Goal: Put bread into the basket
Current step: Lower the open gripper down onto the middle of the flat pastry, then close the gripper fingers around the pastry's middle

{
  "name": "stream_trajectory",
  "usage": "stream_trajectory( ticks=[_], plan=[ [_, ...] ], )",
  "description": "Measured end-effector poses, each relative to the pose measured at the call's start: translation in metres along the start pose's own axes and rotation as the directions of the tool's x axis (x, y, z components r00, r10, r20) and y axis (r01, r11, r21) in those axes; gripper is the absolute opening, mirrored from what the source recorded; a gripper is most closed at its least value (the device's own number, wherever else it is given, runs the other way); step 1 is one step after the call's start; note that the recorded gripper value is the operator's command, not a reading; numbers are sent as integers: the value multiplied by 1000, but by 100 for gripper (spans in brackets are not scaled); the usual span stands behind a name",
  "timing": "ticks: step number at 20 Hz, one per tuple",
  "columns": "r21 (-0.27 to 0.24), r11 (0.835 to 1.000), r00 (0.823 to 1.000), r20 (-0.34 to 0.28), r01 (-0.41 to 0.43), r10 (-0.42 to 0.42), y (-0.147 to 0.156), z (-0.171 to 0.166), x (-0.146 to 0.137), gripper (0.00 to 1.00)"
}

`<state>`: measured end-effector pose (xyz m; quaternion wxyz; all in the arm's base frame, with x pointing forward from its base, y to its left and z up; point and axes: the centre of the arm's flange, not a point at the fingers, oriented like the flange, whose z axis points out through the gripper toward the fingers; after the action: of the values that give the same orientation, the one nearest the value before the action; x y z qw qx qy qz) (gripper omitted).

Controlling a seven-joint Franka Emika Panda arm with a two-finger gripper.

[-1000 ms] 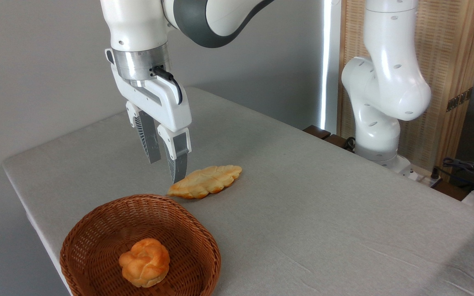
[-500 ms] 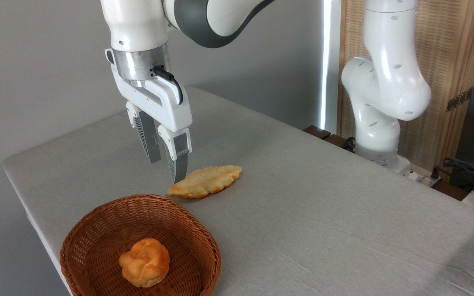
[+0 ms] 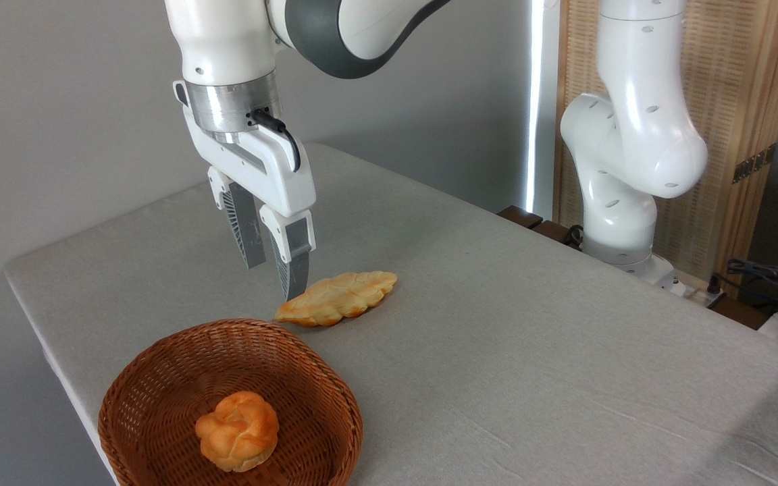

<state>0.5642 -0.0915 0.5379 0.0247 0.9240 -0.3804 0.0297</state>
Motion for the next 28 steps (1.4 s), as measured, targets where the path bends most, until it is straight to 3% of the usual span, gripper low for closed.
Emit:
stream_trajectory(
  ticks=[7, 17, 28],
  plan=[
    [-23, 1000, 1000, 22, -11, 11, 15, 17, -10, 100],
    [-91, 985, 985, 79, -146, 153, 90, 78, -30, 100],
    [-81, 976, 973, 93, -203, 210, 99, 116, -38, 100]
  ],
)
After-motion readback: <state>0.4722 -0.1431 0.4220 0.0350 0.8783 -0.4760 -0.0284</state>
